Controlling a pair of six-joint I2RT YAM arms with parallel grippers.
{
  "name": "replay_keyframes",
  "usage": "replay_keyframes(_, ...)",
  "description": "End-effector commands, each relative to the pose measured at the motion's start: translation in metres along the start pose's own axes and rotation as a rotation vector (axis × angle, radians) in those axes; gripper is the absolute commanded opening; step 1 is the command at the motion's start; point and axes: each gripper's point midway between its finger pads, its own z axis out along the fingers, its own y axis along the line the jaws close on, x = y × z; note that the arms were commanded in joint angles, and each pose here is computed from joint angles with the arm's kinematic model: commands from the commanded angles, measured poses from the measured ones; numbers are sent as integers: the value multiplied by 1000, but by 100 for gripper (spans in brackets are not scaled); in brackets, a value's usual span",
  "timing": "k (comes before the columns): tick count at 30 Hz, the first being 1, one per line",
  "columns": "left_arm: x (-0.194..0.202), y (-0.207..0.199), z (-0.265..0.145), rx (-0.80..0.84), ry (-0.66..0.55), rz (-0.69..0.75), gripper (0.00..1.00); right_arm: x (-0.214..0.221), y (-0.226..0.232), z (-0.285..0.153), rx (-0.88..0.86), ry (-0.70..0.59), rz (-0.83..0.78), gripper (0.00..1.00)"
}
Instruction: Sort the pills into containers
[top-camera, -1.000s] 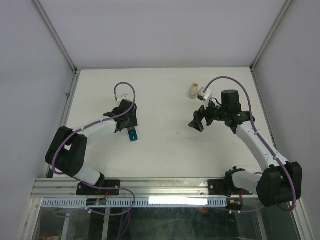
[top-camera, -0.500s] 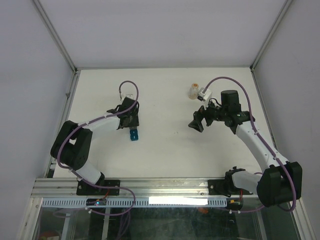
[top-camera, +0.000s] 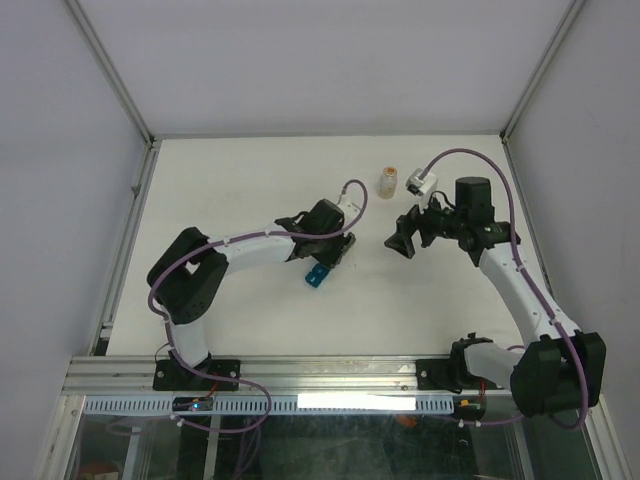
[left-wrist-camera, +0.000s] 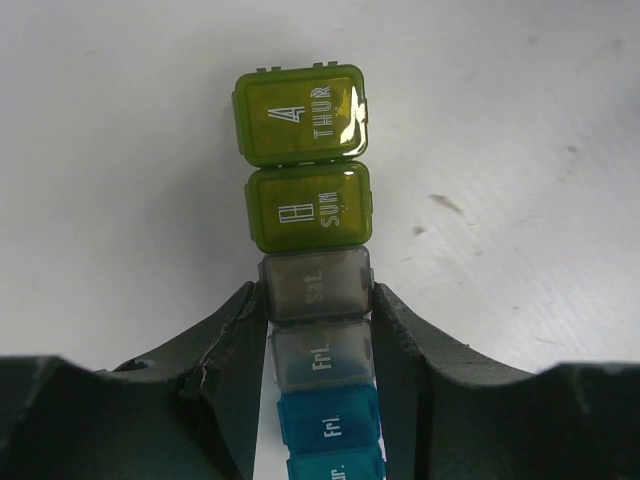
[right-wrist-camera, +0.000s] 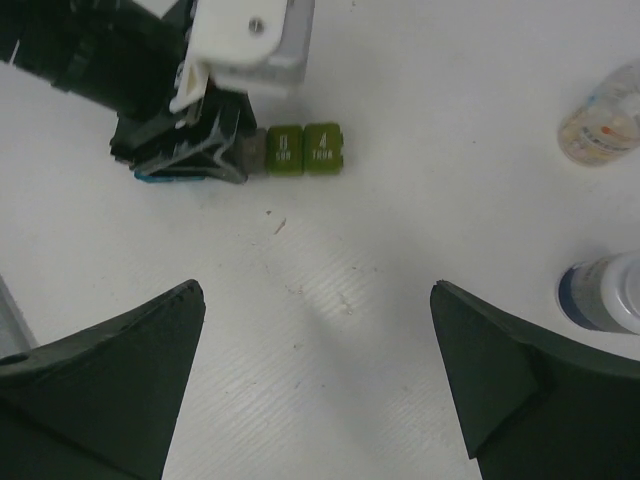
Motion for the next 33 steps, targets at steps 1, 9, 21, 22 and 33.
replay_keyframes(1,-23,-47,9,158,-45,271,29,-40,-9,-29,52,-131,-35,99)
replay_keyframes(9,-32,-92,17,251,-61,394,42,-44,-21,-51,102,-180,-9,99)
replay_keyframes(21,-80,-90,-35,204,-261,318,74,-44,-19,-56,78,-195,-21,99)
replay_keyframes(22,-77,-86,-42,193,-282,306,75,-45,-16,-56,65,-201,-32,99)
replay_keyframes(33,-65,-57,-161,202,-779,107,99,-45,23,-53,-107,-276,-221,99)
